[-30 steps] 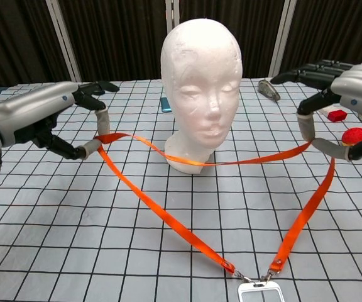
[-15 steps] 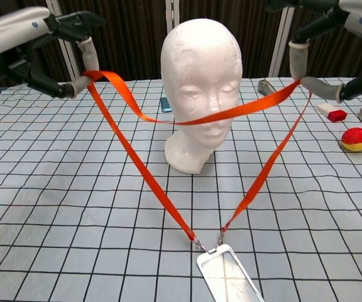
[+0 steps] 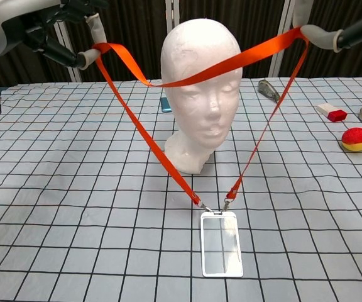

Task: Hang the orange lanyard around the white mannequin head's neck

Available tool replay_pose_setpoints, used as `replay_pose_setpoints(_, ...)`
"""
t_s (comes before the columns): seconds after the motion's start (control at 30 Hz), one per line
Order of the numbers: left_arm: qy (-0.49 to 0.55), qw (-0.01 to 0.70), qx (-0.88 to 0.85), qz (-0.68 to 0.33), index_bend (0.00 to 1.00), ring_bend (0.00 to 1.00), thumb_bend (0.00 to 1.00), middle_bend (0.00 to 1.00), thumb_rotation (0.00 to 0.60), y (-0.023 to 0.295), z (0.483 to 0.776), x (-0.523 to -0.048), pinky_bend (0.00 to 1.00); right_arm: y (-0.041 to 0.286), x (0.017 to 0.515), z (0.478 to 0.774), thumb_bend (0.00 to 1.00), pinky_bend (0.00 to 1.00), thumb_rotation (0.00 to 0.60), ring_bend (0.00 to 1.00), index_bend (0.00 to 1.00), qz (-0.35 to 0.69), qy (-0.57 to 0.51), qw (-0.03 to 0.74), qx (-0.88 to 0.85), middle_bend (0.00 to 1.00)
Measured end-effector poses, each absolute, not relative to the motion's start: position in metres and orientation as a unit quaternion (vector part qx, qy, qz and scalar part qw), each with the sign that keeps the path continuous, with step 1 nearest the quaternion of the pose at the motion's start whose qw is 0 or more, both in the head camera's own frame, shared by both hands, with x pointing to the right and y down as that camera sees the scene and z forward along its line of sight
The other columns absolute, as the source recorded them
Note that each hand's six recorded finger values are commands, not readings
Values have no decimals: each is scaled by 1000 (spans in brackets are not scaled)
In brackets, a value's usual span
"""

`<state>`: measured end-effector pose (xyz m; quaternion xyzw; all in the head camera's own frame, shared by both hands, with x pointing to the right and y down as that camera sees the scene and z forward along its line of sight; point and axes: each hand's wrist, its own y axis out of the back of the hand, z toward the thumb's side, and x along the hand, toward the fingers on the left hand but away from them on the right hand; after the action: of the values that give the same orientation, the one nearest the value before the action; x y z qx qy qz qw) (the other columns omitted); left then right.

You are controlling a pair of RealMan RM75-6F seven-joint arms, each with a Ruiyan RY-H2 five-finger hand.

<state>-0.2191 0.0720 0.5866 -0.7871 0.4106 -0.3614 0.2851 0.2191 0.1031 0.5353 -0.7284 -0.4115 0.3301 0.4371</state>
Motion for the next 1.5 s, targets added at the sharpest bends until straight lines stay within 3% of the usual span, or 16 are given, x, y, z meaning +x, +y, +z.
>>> replay_pose_setpoints(0.47, 412, 291, -774, -383, 777, 0, 614, 0, 600, 23, 567, -192, 0, 60, 217, 531, 483, 0, 600, 0, 755, 350, -465, 368, -725, 55)
replay_pose_setpoints(0.8, 427, 274, -755, -415, 779, 0, 650, 0, 600, -3, 566, -195, 0, 32, 222, 528, 483, 0, 600, 0, 755, 335, -513, 258, -747, 56)
replay_pose_setpoints(1.1, 438, 248, -744, -439, 774, 0, 650, 0, 600, -14, 581, -204, 0, 6, 221, 545, 483, 0, 600, 0, 755, 363, -521, 216, -741, 60)
replay_pose_setpoints(1.5, 438, 216, -741, -461, 761, 0, 650, 0, 600, -31, 611, -203, 0, -31, 205, 570, 482, 0, 600, 0, 755, 417, -510, 231, -716, 60)
